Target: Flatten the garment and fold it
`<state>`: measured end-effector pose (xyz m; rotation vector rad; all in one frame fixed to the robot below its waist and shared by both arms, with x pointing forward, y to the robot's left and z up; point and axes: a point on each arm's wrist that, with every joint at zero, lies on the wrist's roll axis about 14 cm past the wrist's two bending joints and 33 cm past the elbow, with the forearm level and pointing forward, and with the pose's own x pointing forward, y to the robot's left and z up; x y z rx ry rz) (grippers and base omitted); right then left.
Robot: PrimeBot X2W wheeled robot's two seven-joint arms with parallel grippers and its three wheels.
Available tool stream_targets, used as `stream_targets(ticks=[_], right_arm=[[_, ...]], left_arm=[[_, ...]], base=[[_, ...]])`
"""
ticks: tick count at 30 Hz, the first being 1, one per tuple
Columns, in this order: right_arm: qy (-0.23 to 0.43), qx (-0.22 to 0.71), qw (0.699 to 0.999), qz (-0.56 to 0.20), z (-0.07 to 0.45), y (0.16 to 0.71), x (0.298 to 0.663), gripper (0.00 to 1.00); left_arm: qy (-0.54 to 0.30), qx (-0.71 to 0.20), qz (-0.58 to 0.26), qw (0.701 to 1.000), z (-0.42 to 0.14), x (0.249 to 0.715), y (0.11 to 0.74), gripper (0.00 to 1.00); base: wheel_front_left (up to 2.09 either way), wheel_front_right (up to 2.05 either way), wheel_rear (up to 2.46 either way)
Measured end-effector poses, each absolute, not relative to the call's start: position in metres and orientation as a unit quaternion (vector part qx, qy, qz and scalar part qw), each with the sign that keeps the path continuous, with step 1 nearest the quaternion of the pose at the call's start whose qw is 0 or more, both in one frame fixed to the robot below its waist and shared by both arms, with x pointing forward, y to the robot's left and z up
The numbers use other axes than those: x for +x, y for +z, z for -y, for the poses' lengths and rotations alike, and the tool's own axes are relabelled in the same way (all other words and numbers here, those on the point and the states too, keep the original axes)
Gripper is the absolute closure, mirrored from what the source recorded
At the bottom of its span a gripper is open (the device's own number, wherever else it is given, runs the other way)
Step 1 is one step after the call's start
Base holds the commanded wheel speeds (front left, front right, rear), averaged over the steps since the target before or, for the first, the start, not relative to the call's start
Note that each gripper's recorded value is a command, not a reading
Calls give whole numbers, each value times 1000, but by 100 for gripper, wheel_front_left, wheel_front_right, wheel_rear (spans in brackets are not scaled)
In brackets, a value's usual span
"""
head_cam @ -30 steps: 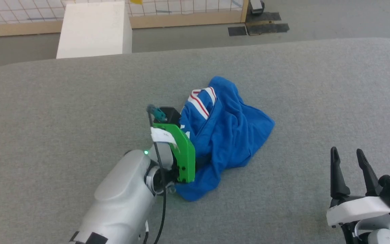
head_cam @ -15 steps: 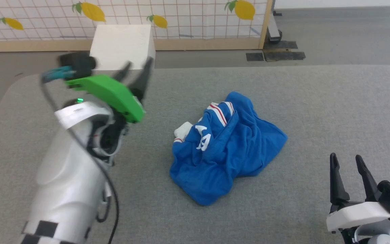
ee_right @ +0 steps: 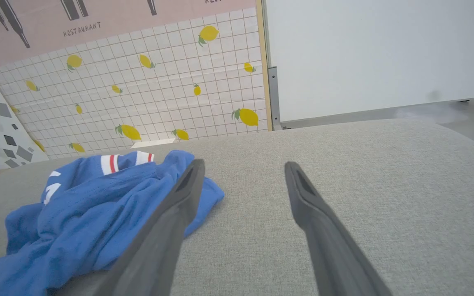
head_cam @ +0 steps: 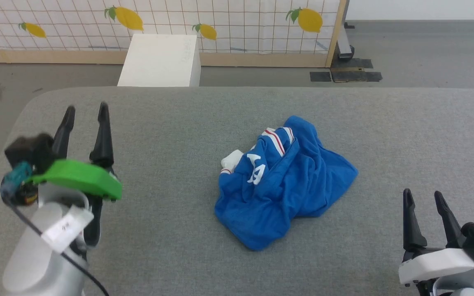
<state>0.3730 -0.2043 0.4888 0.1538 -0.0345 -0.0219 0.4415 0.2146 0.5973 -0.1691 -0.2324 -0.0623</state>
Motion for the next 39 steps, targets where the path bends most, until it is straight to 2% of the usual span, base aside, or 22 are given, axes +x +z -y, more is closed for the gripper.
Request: stream_targets(ticks=[13,31,39], right_arm=[[-7,78,997,14,201,486,374,0],[-14,81,997,-6,204,473,375,0],[15,54,998,-30,188,477,411,0]], left_arm=[[-11,-97,41,994,-215,402,531,0],[-11,-107,-5,994,-202,388,497,0],[-9,-114,-12,993,-200,388,490,0]], base=[[0,0,0],[0,0,0],[0,0,0]])
